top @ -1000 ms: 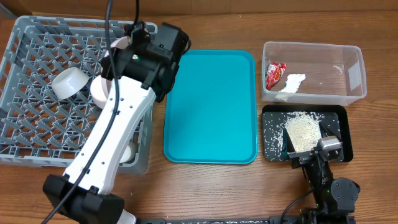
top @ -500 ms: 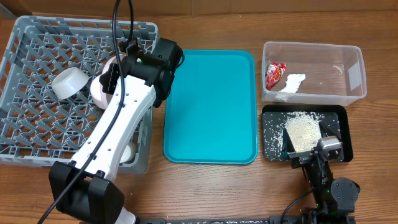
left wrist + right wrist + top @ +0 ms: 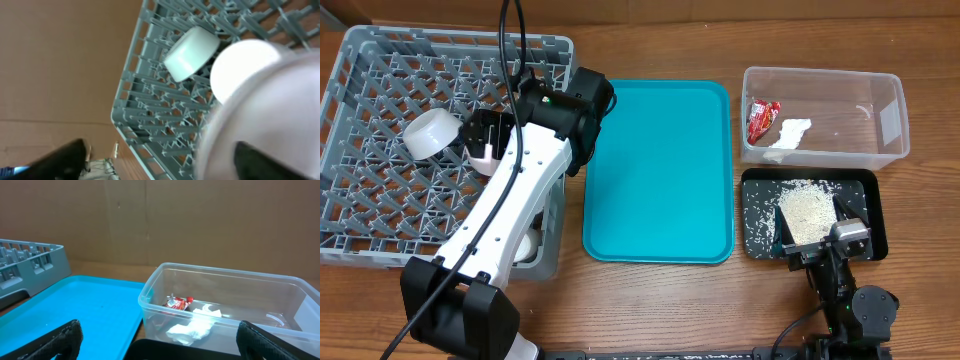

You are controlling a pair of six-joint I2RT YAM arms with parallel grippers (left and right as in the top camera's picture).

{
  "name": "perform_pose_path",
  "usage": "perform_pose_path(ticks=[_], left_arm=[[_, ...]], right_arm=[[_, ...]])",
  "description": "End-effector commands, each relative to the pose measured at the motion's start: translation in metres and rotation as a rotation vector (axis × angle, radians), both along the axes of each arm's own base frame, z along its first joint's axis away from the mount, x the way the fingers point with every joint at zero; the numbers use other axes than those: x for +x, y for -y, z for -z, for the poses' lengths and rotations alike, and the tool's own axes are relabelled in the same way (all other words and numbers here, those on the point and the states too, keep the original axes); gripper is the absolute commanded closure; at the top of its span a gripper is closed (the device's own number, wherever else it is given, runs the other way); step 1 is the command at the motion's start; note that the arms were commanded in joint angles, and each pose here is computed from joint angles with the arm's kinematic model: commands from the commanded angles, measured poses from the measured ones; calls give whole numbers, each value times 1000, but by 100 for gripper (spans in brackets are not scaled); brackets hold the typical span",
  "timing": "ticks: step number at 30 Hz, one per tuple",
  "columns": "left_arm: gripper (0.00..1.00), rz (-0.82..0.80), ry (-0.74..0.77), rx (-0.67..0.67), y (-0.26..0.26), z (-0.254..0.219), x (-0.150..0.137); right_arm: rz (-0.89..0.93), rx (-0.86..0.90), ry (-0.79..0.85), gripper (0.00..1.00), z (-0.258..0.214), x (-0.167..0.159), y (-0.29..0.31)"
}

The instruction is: Sort waste into correct bins and load items into the dishwasher

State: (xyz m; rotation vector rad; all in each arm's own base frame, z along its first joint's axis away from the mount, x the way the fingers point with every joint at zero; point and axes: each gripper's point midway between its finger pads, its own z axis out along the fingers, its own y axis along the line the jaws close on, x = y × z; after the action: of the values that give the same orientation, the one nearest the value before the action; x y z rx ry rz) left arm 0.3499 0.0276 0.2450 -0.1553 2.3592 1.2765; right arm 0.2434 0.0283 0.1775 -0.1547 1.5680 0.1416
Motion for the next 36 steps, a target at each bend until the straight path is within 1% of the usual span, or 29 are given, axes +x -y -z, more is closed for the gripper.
perform_pose_path(ticks=[1, 4, 7, 11, 14, 17, 19, 24, 26, 28, 31, 34, 36], left_arm=[[0, -19, 77, 23, -3, -21, 4], [0, -17, 129, -64, 2, -40, 4], [0, -2, 226, -206, 10, -68, 0], [0, 65, 338, -388, 19, -110, -16], [0, 128, 416, -475, 20, -141, -42], [0, 174, 487, -547, 15, -164, -79], [0, 221, 516, -624, 16, -174, -107], [0, 381, 509, -894, 40, -180, -159], [0, 435, 490, -977, 48, -179, -180], [0, 482, 485, -1038, 55, -181, -194], [0, 502, 489, -1062, 53, -181, -210], [0, 476, 437, -1057, 47, -168, -226], [0, 484, 440, -1074, 49, -169, -228]], right_arm=[[6, -1, 6, 0, 1, 0, 2], [6, -1, 6, 0, 1, 0, 2], [6, -1, 6, 0, 1, 0, 2], [6, -1, 6, 0, 1, 0, 2], [6, -1, 6, 0, 1, 0, 2], [6, -1, 6, 0, 1, 0, 2], [6, -1, 6, 0, 1, 0, 2], [6, -1, 6, 0, 1, 0, 2], [6, -1, 6, 0, 1, 0, 2], [6, -1, 6, 0, 1, 0, 2], [6, -1, 6, 0, 1, 0, 2], [6, -1, 6, 0, 1, 0, 2], [6, -1, 6, 0, 1, 0, 2]])
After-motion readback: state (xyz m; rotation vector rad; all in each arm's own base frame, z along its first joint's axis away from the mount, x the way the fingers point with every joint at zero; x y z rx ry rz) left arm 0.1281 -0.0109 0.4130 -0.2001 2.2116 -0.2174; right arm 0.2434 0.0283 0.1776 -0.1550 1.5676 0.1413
